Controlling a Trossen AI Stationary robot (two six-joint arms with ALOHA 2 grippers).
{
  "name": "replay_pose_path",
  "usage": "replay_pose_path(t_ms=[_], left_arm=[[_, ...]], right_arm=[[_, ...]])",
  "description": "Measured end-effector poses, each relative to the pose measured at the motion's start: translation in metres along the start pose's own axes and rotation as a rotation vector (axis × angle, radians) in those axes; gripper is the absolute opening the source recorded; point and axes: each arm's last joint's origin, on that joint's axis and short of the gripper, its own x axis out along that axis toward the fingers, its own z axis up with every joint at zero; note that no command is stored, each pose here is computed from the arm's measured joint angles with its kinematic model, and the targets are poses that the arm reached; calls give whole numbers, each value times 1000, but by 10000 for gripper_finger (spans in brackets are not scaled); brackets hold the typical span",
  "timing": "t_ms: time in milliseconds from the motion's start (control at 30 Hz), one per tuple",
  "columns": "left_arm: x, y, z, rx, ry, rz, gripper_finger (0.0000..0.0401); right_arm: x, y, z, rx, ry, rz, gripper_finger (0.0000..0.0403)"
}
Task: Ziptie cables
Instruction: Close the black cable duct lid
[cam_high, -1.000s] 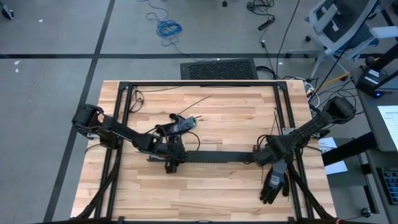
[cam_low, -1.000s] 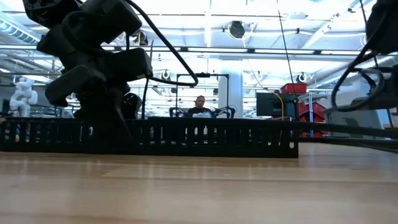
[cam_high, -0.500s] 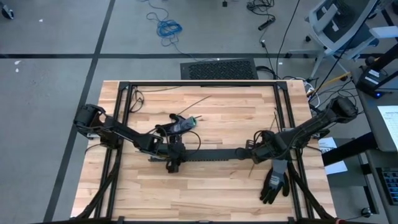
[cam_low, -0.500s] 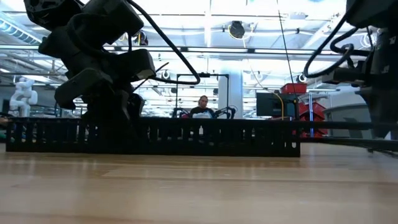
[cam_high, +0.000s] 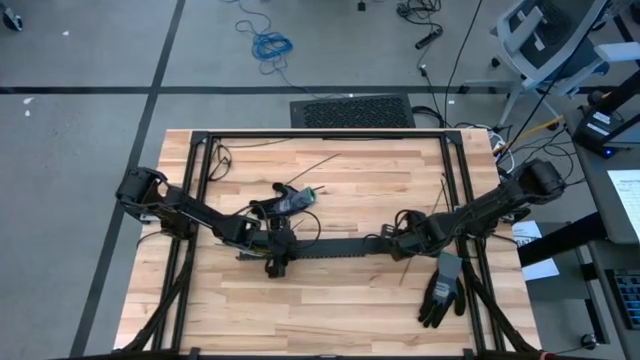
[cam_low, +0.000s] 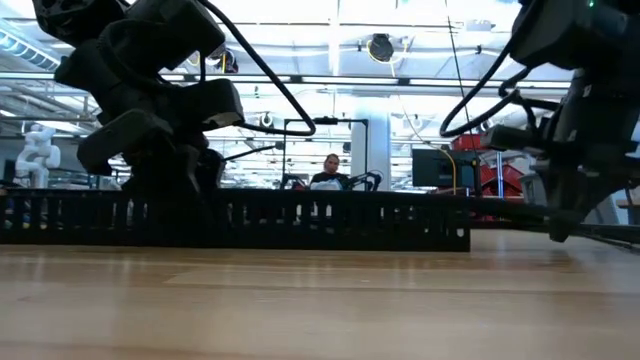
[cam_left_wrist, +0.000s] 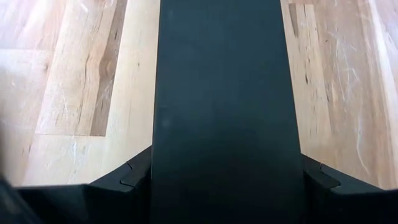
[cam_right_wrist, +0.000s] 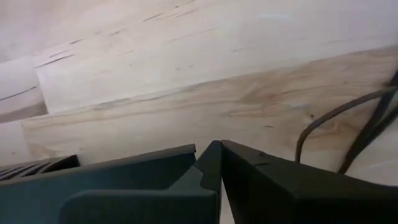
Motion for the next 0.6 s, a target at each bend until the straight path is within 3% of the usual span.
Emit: replay_pose_path(t_ms=[267,467,600], left_arm=[[0,0,3,3,-25,-1,238],[0,0,7,-1,-56,4,238],[0,0,7,7,-57,4,238]], right_arm=[[-16,21,-6,-66,23,-5,0],[-41,18,2,-165,-39,-212,0],[-45,21,1,-184,-27,-206,0]])
